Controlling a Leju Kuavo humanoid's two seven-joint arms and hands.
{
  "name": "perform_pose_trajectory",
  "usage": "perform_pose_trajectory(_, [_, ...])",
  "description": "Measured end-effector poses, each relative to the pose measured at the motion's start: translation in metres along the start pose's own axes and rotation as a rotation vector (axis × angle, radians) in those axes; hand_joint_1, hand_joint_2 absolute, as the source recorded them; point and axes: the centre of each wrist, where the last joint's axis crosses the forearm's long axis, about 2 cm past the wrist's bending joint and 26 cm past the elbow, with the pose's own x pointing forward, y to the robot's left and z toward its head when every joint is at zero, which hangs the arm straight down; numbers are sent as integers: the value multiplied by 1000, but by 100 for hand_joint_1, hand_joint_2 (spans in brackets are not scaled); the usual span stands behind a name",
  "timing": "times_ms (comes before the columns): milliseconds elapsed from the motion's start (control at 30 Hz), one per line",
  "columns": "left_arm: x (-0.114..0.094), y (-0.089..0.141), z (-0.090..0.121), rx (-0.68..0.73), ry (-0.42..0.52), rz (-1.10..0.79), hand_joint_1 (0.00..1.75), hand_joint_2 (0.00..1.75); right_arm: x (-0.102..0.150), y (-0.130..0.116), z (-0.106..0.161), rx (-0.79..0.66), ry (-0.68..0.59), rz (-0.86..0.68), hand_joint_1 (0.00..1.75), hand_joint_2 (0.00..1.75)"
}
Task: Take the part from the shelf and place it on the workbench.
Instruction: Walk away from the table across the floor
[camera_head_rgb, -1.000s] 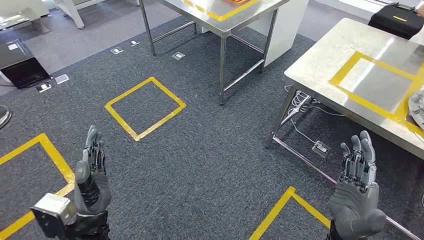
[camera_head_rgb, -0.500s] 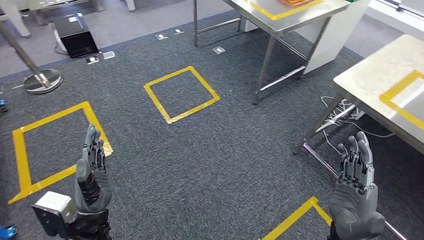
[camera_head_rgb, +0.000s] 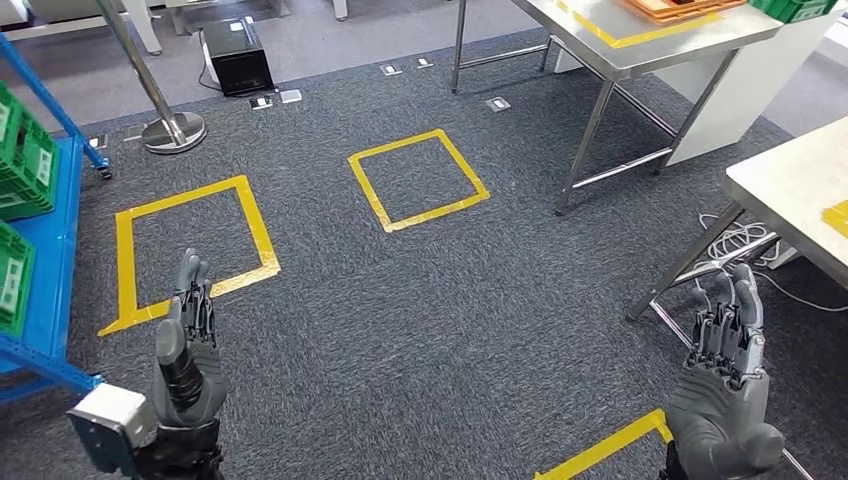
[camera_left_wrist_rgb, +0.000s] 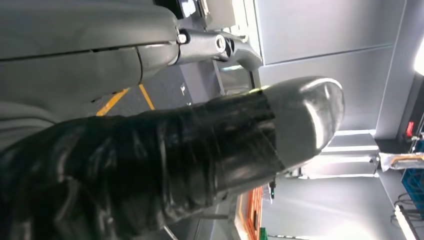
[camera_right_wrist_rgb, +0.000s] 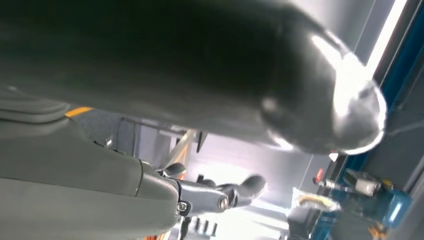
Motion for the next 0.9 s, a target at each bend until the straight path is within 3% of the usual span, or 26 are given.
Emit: perform_pose_trajectory(900, [0, 0, -1, -11, -3, -6, 0, 0, 0, -2, 0, -3, -6, 6, 0, 0])
